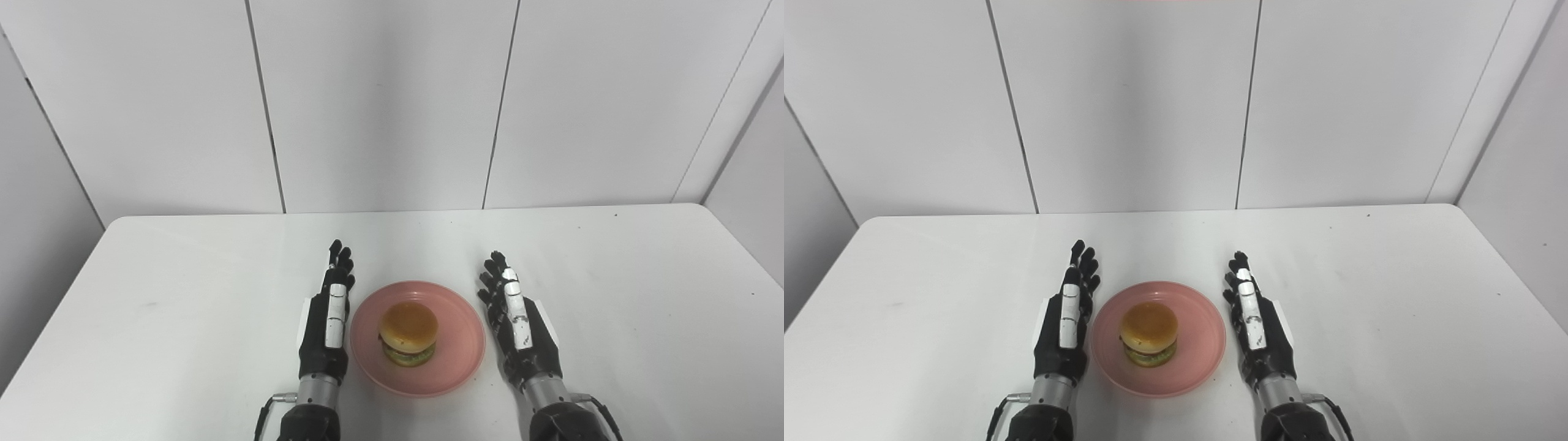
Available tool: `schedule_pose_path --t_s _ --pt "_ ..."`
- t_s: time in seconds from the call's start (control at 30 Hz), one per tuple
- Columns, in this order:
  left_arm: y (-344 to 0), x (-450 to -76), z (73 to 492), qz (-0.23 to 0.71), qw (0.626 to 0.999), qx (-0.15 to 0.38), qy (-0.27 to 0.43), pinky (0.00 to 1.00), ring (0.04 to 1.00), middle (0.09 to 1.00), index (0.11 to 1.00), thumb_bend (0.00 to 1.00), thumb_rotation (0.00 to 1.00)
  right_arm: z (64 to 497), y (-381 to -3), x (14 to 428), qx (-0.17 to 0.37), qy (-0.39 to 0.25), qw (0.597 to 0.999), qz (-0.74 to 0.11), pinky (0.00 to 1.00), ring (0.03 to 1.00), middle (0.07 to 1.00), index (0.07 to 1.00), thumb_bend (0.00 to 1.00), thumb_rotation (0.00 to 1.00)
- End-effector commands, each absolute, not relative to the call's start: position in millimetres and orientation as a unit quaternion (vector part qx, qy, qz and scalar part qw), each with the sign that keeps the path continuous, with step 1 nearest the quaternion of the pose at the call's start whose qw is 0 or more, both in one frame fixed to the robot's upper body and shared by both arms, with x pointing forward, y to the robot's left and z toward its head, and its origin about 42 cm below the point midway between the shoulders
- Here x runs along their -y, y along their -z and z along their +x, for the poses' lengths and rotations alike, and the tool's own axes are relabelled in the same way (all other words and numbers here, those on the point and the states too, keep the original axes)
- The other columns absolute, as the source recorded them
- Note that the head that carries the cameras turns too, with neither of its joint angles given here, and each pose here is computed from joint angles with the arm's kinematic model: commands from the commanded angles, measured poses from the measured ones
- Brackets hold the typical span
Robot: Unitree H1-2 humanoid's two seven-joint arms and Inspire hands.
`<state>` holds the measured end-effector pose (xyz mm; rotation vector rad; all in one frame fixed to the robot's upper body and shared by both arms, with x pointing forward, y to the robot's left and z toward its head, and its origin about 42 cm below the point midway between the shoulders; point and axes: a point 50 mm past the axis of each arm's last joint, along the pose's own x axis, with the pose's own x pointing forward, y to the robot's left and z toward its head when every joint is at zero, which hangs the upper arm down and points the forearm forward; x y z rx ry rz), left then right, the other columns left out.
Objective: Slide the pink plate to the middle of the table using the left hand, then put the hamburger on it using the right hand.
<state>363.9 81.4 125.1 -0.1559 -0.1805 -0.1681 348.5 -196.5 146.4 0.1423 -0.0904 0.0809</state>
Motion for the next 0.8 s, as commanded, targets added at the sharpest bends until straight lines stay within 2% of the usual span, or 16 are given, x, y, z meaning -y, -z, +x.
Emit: schedule_pose_path --t_s 0.0,0.3,0.53,0.77 --pt "-99.8 -87.3 350.3 -0.072 0.992 0.056 0.082 1.0 1.0 1.0 1.0 0.72 1.0 357.7 -165.4 191.7 0.092 -0.047 0.992 0.066 1.0 1.0 1.0 1.0 0.54 0.99" --pt "-99.3 -86.9 351.9 -0.067 0.993 0.047 0.085 1.0 1.0 1.0 1.0 0.72 1.0 362.5 -166.5 194.0 0.094 -0.052 0.992 0.059 1.0 1.0 1.0 1.0 0.55 0.99" --pt "-99.0 -88.5 352.1 -0.059 0.994 0.035 0.088 1.0 1.0 1.0 1.0 0.76 1.0 364.0 -167.2 193.2 0.097 -0.05 0.992 0.06 1.0 1.0 1.0 1.0 0.55 0.96" --pt "-99.9 -90.7 352.3 -0.061 0.994 0.033 0.089 1.0 1.0 1.0 1.0 0.75 1.0 363.1 -167.1 190.5 0.096 -0.051 0.992 0.063 1.0 1.0 1.0 1.0 0.55 0.97"
